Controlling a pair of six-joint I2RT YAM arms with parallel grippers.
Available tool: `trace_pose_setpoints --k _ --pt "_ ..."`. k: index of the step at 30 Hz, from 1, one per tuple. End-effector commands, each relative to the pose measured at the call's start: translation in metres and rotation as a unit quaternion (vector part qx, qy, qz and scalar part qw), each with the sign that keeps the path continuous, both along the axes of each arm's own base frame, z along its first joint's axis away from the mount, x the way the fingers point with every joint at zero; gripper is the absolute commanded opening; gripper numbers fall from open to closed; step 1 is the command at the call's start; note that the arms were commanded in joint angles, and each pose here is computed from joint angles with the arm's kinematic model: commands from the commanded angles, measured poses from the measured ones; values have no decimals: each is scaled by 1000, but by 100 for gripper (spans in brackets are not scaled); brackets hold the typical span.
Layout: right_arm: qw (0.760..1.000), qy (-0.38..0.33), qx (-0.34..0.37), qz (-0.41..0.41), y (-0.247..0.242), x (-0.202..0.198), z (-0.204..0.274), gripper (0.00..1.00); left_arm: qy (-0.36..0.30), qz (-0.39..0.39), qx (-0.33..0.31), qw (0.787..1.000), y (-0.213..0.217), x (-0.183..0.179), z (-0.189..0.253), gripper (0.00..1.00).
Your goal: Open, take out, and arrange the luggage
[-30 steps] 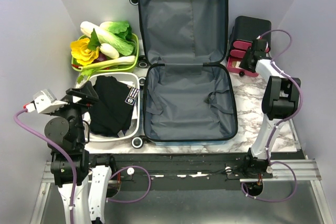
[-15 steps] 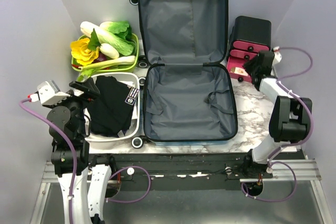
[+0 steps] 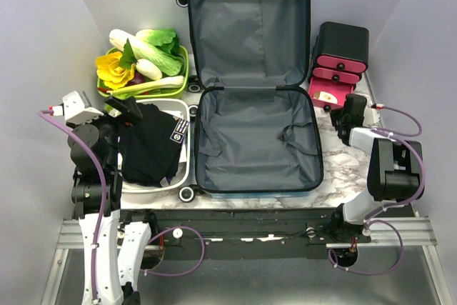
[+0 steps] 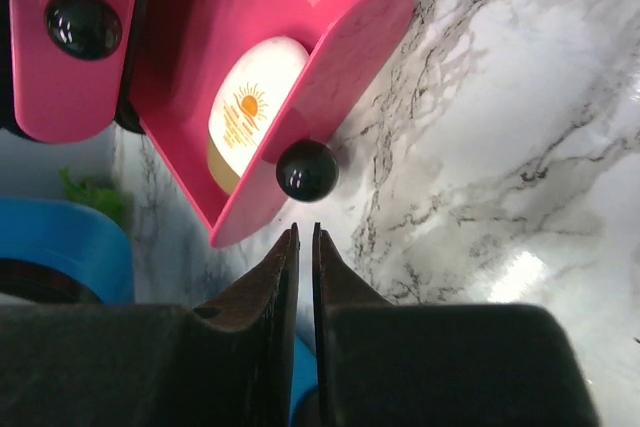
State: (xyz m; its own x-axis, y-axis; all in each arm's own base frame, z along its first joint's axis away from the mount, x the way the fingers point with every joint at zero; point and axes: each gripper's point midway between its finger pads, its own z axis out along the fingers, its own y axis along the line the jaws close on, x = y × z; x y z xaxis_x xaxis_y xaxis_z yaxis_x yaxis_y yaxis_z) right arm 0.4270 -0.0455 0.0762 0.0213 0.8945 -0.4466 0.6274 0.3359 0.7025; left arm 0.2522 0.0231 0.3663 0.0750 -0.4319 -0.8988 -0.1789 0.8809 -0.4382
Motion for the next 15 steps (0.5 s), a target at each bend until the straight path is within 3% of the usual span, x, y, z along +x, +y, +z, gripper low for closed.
trace_pose_setpoints --k 1,8,15 --pt "997 -21 31 -67 -16 22 -3 17 -31 -27 3 999 -9 -2 22 99" --pt "993 35 45 -100 -24 42 -38 17 -55 -16 -13 998 -8 -18 29 99" --pt "995 12 53 -83 -25 88 -35 18 -56 -5 -32 998 -6 -23 27 99"
